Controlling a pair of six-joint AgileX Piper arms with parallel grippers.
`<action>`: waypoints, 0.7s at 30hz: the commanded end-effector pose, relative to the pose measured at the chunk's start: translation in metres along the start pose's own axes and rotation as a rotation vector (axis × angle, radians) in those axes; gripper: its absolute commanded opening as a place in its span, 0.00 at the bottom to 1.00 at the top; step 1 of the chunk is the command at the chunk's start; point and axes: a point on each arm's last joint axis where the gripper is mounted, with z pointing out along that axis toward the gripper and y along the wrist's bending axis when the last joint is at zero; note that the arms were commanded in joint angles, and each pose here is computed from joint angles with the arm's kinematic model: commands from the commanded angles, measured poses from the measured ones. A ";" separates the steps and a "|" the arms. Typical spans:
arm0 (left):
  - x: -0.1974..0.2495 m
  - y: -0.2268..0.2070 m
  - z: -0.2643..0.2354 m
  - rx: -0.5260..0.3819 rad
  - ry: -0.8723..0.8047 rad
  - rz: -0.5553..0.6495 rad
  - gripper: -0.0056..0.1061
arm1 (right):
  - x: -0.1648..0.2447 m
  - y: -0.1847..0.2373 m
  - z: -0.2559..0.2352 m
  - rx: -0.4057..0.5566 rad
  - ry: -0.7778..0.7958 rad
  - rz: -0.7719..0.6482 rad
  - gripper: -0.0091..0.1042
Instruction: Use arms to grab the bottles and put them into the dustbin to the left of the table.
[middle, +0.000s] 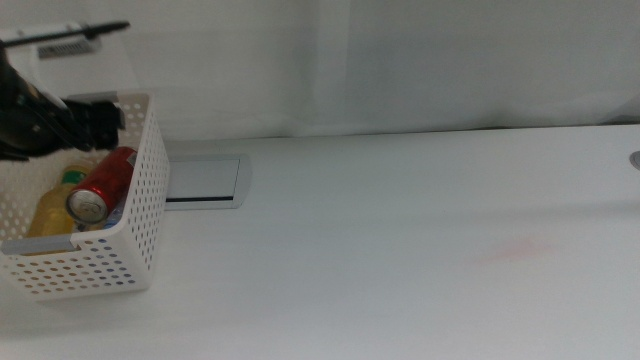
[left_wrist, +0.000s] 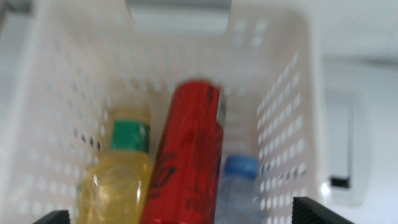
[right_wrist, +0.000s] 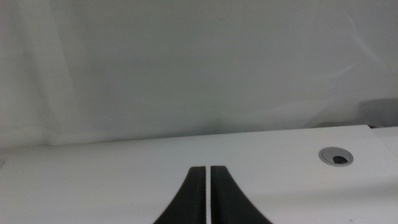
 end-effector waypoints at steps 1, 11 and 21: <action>-0.008 0.002 -0.029 0.025 -0.091 -0.028 0.88 | -0.001 -0.001 0.000 0.010 -0.020 -0.019 0.06; 0.001 0.026 -0.174 0.083 -0.460 -0.066 0.88 | -0.001 -0.001 0.000 0.010 -0.024 -0.021 0.06; 0.090 0.054 -0.275 0.119 -0.829 -0.001 0.88 | -0.001 -0.001 0.000 0.010 -0.024 -0.021 0.06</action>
